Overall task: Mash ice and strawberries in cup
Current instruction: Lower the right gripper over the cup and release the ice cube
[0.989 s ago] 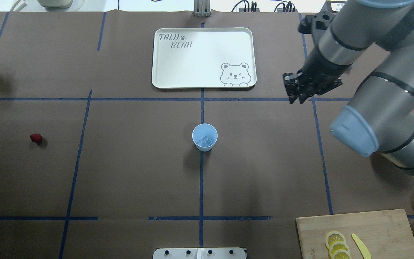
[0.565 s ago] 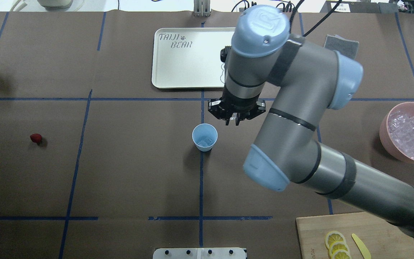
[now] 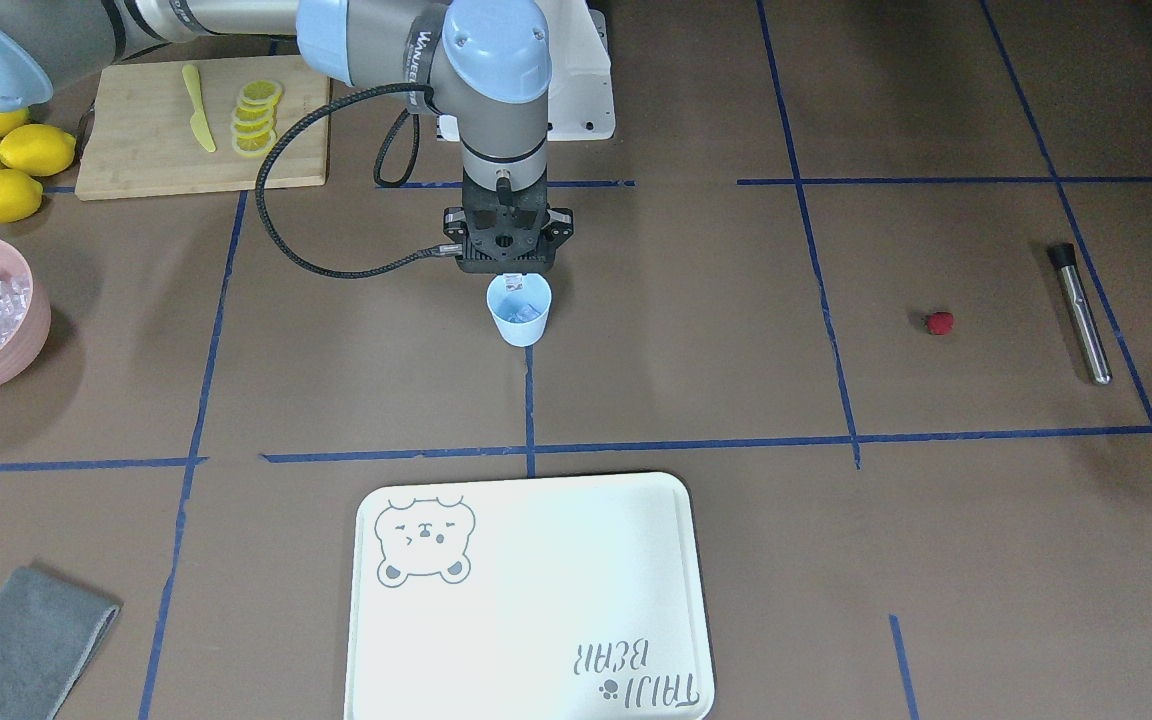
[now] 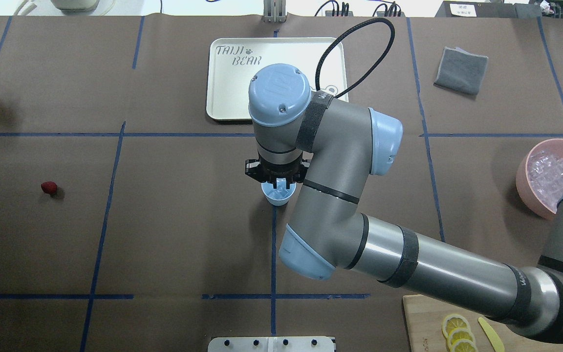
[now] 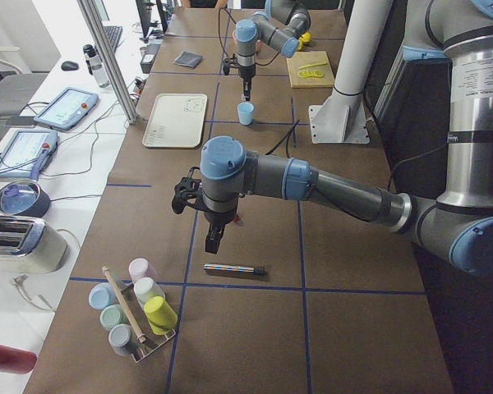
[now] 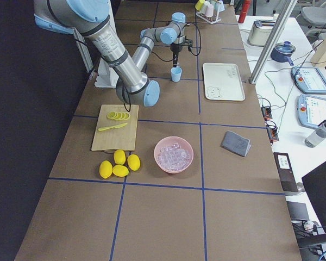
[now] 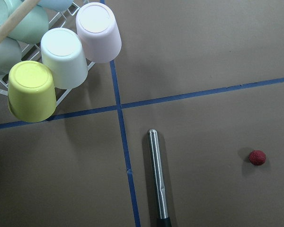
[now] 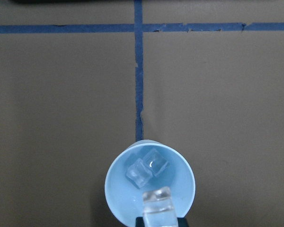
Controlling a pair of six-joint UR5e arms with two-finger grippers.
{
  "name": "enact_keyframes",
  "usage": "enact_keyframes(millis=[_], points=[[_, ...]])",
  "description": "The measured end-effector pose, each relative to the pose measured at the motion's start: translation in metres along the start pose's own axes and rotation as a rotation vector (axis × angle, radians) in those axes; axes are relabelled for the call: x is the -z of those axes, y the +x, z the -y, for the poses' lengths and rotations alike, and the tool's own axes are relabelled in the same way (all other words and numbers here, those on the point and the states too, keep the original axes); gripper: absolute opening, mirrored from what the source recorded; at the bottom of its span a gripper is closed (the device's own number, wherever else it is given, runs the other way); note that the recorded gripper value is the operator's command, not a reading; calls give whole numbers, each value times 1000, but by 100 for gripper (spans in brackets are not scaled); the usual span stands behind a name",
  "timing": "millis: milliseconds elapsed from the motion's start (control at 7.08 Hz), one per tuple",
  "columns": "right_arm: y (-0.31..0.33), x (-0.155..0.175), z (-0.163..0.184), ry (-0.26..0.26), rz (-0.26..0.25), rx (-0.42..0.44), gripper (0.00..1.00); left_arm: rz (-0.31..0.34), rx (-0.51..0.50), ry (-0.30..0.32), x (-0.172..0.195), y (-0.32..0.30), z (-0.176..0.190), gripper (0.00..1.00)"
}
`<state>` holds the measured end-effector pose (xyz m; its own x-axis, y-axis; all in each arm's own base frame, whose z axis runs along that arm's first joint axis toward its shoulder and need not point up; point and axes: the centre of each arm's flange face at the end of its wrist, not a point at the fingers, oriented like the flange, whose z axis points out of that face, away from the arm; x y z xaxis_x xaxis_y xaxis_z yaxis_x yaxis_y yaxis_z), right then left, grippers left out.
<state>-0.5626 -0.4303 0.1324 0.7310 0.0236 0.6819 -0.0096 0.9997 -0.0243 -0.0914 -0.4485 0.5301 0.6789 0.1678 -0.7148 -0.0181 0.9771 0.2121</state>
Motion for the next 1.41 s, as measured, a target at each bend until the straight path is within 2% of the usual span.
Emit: enact_keyframes(millis=[141, 424, 706, 847, 1130, 1412], points=[[-3, -6, -4, -3, -7, 4, 4, 0, 1, -2, -1, -1, 0, 100], [-4, -8, -6, -4, -9, 7, 24, 0, 3, -4, -2, -2, 0, 100], [-5, -8, -6, -3, -6, 8, 67, 0, 2, -3, -1, -2, 0, 100], [-5, -8, -5, -2, -4, 9, 85, 0, 1, -3, -1, -2, 0, 100], [-5, -7, -5, -2, -4, 9, 98, 0, 1, -2, -1, -1, 1, 100], [-5, -4, -5, 1, 0, 8, 99, 1, 3, 1, 0, 0, 2, 100]])
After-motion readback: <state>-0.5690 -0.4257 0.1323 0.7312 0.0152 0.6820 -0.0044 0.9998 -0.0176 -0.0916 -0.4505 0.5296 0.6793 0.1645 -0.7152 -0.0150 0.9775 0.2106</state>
